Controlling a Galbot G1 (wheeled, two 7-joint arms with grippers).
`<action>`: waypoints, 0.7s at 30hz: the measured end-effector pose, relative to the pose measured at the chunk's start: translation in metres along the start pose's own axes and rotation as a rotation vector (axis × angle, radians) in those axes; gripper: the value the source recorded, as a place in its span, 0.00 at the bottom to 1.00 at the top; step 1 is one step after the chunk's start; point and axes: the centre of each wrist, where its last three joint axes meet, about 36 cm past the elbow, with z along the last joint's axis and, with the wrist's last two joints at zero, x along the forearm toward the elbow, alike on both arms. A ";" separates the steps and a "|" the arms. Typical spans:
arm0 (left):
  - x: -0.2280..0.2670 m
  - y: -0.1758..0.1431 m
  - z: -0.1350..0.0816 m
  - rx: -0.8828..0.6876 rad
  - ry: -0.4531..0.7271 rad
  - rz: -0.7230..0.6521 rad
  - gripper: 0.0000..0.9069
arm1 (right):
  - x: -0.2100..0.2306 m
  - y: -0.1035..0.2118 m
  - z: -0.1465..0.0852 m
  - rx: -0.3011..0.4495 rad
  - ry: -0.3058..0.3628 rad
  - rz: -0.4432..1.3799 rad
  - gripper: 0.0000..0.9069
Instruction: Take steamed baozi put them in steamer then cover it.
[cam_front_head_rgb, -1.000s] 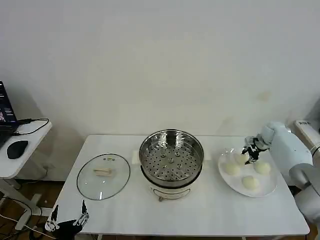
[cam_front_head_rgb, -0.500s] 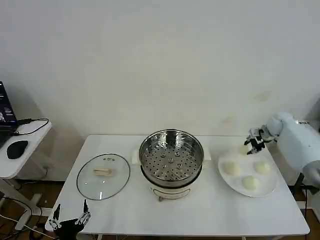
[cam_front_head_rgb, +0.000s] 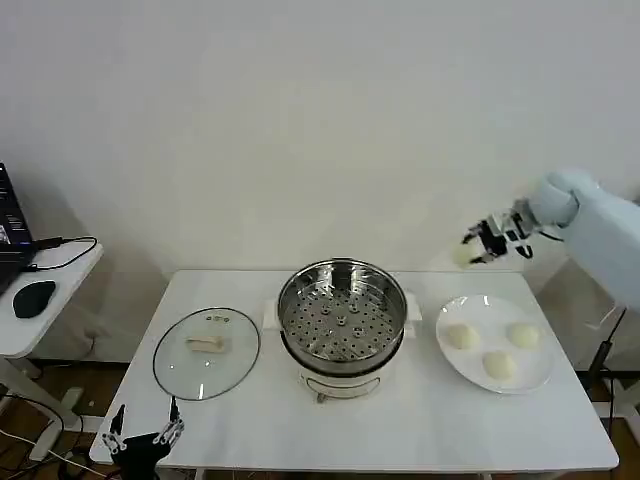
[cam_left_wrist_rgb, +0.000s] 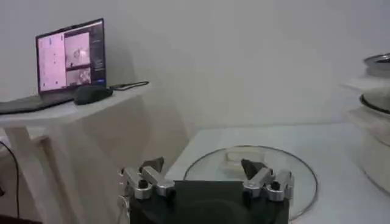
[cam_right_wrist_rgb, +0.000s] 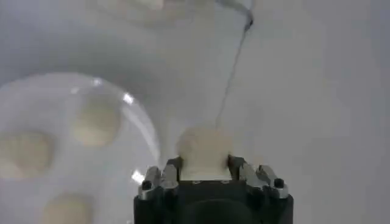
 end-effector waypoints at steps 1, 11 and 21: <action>-0.001 0.000 0.000 0.000 -0.001 -0.002 1.00 | 0.003 -0.007 -0.009 0.019 -0.011 0.004 0.58; -0.007 0.002 -0.005 0.006 -0.017 -0.016 1.00 | 0.001 -0.056 -0.103 0.223 -0.136 0.004 0.58; -0.008 0.008 -0.012 0.008 -0.031 -0.031 1.00 | -0.035 -0.063 -0.183 0.439 -0.232 -0.051 0.58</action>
